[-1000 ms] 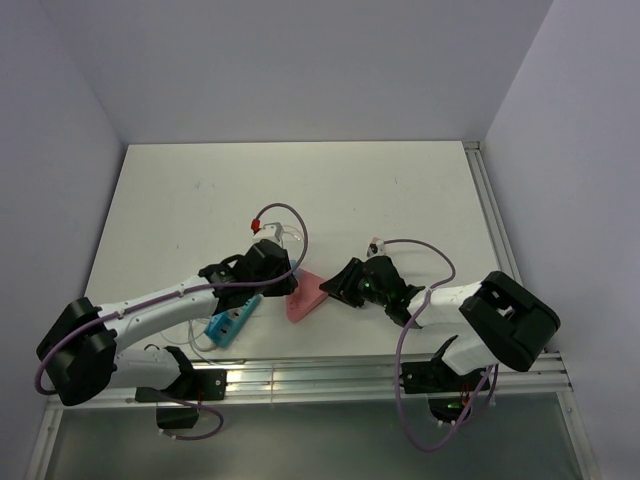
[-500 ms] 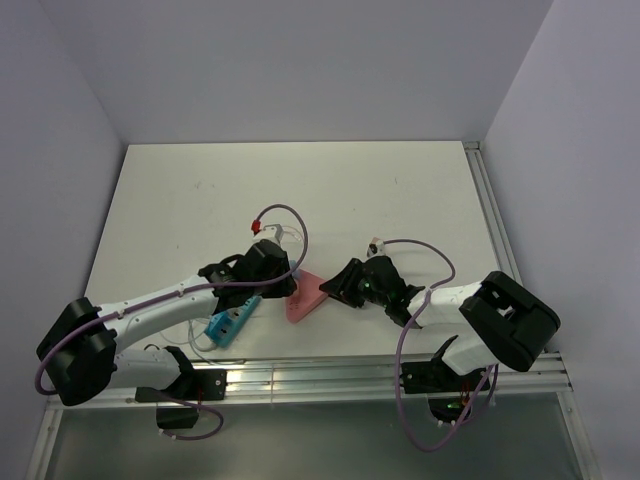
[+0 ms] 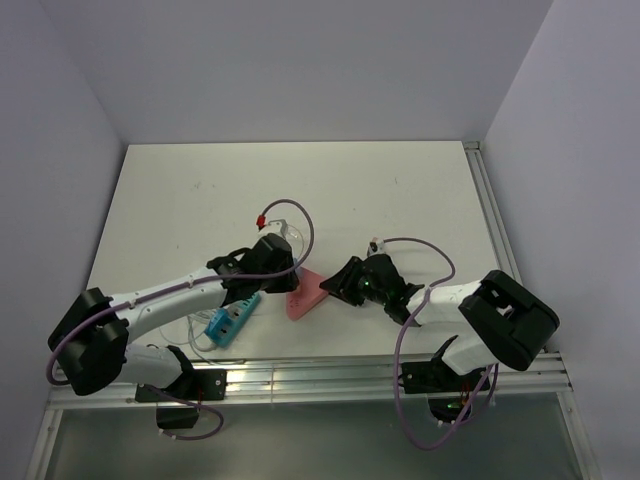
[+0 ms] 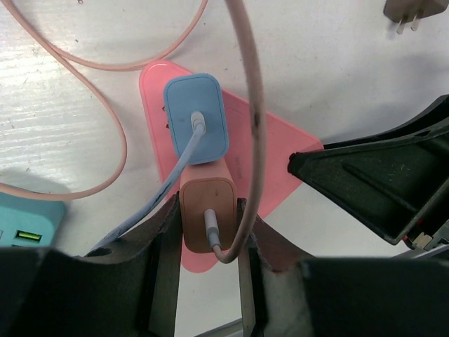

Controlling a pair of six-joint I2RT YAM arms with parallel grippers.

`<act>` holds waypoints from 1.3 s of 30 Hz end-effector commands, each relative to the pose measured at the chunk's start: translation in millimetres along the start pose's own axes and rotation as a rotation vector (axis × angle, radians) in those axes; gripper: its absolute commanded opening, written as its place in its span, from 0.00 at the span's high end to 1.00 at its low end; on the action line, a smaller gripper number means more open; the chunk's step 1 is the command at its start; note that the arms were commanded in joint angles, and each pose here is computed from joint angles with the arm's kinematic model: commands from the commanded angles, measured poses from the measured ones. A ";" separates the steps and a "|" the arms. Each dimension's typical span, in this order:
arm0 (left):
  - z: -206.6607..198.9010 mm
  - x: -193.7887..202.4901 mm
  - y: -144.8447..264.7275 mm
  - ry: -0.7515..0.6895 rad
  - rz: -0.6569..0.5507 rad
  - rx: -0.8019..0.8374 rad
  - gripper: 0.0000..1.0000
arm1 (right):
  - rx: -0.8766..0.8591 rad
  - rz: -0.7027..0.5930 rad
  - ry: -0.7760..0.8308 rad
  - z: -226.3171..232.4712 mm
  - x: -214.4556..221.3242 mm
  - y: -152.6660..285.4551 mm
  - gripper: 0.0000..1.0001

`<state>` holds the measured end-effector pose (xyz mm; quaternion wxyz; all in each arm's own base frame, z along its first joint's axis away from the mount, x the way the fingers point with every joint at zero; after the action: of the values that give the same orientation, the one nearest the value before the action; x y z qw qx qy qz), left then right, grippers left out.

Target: Insert the plug

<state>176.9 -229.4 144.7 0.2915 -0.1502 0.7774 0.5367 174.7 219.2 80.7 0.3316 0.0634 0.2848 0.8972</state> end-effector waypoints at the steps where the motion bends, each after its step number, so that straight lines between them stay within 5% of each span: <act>1: 11.9 28.2 -14.6 -0.063 0.136 -0.055 1.00 | 0.131 0.037 0.085 -22.9 5.4 -1.8 1.00; 19: 33.4 88.7 -56.3 -0.026 0.310 -0.095 1.00 | 0.161 0.048 0.107 -23.2 6.6 -5.3 1.00; 29: 33.4 83.7 -50.8 -0.032 0.268 -0.103 0.99 | 0.159 0.042 0.123 -18.1 4.8 -7.4 1.00; 31: 32.6 79.2 -48.5 -0.037 0.257 -0.110 0.89 | 0.156 0.047 0.123 -15.5 4.7 -10.0 1.00; 32: 31.0 76.2 -47.2 -0.039 0.247 -0.103 0.74 | 0.159 0.047 0.124 -15.9 4.7 -11.1 1.00; 35: 26.7 63.0 -38.6 -0.037 0.198 -0.097 0.49 | 0.161 0.044 0.127 -13.6 3.4 -13.2 1.00; 39: 21.8 42.2 -26.3 -0.056 0.135 -0.104 0.35 | 0.162 0.025 0.121 -13.7 0.5 -13.1 1.00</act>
<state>191.7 -236.8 114.3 0.3041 -0.1848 0.7640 0.5382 196.3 228.3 84.3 0.3485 0.0443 0.3064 0.8847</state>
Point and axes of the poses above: each gripper's point midway between its finger pads, its own y axis back along the fingers, its own z axis along the line the jaws close on, x = y × z, the point moved 8 cm from there along y, back along the fingers, and after that the axes turned 12 degrees about -y, right-handed, at the moved point
